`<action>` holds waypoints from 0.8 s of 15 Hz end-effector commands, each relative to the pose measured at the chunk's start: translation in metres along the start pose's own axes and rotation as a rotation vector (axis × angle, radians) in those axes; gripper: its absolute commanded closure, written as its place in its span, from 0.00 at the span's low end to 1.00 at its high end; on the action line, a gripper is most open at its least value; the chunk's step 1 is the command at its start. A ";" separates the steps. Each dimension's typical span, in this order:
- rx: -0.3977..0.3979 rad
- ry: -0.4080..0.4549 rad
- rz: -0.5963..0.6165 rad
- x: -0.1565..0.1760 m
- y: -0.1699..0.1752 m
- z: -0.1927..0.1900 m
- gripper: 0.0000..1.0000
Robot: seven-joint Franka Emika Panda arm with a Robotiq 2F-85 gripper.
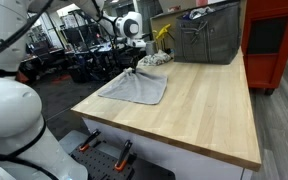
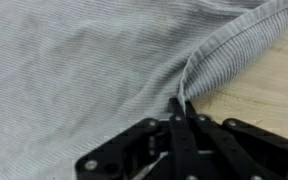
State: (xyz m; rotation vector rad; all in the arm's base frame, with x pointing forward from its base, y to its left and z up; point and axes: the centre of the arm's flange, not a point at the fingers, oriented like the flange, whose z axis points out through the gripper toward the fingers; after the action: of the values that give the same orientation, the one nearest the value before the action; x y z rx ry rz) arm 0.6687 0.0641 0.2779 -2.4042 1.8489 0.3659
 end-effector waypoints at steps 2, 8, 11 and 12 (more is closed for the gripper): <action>0.012 0.034 -0.030 -0.016 0.013 -0.013 0.69; 0.005 0.075 -0.068 -0.024 0.011 -0.014 0.79; 0.002 0.085 -0.076 -0.025 0.012 -0.013 0.94; 0.002 0.086 -0.075 -0.024 0.011 -0.013 1.00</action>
State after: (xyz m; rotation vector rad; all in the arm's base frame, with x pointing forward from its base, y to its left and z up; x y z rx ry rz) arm 0.6641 0.0834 0.2895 -2.5178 1.7847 0.2957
